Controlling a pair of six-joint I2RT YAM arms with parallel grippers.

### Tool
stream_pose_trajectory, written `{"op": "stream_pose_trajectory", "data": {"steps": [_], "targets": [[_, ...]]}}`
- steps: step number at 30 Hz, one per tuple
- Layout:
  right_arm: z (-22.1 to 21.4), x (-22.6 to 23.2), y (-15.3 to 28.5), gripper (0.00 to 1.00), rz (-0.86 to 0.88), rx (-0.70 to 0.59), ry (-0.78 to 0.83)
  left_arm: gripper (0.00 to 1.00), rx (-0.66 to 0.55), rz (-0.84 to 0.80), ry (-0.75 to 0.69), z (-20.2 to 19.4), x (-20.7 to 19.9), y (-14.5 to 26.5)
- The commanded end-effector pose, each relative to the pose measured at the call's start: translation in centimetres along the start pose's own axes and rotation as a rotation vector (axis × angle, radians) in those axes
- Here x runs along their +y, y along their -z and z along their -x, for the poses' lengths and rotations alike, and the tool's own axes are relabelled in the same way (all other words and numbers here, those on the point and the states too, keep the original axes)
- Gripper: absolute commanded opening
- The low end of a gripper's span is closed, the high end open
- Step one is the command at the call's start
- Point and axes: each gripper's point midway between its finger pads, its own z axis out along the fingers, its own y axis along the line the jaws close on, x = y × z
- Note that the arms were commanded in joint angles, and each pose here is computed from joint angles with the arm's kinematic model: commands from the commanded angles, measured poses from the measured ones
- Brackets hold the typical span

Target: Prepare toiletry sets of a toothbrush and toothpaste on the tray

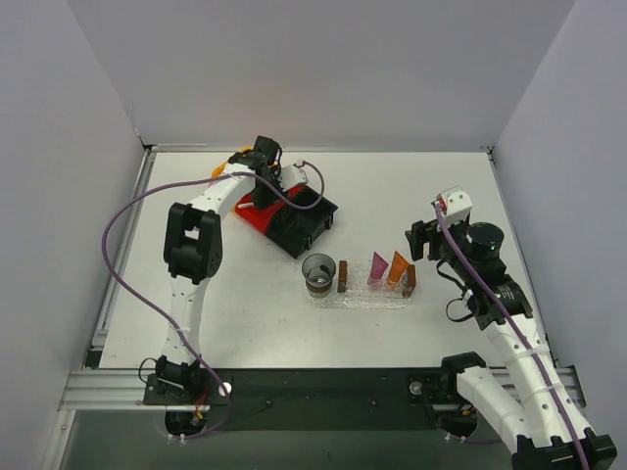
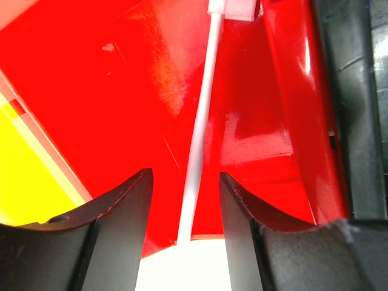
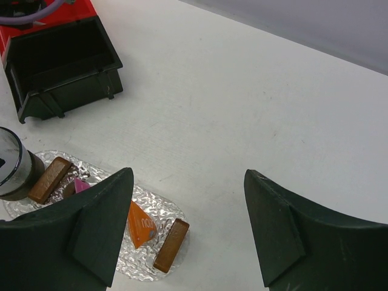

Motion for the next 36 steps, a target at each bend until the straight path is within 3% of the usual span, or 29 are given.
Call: {"op": "stream_pose_trajectory", "data": {"steps": [1, 15, 23, 36], "targets": [[0.5, 0.1, -0.1, 0.68, 0.016, -0.023, -0.011, 0.57, 0.005, 0.036, -0.021, 0.5, 0.3, -0.6], [0.5, 0.1, 0.1, 0.68, 0.022, -0.024, -0.021, 0.49, 0.015, 0.010, -0.025, -0.3, -0.8, -1.0], [0.4, 0.2, 0.0, 0.67, 0.028, -0.018, -0.026, 0.35, 0.006, 0.023, -0.026, 0.0, -0.5, -0.4], [0.4, 0.2, 0.0, 0.67, 0.030, -0.016, -0.032, 0.20, -0.005, 0.060, -0.032, 0.6, 1.0, 3.3]]}}
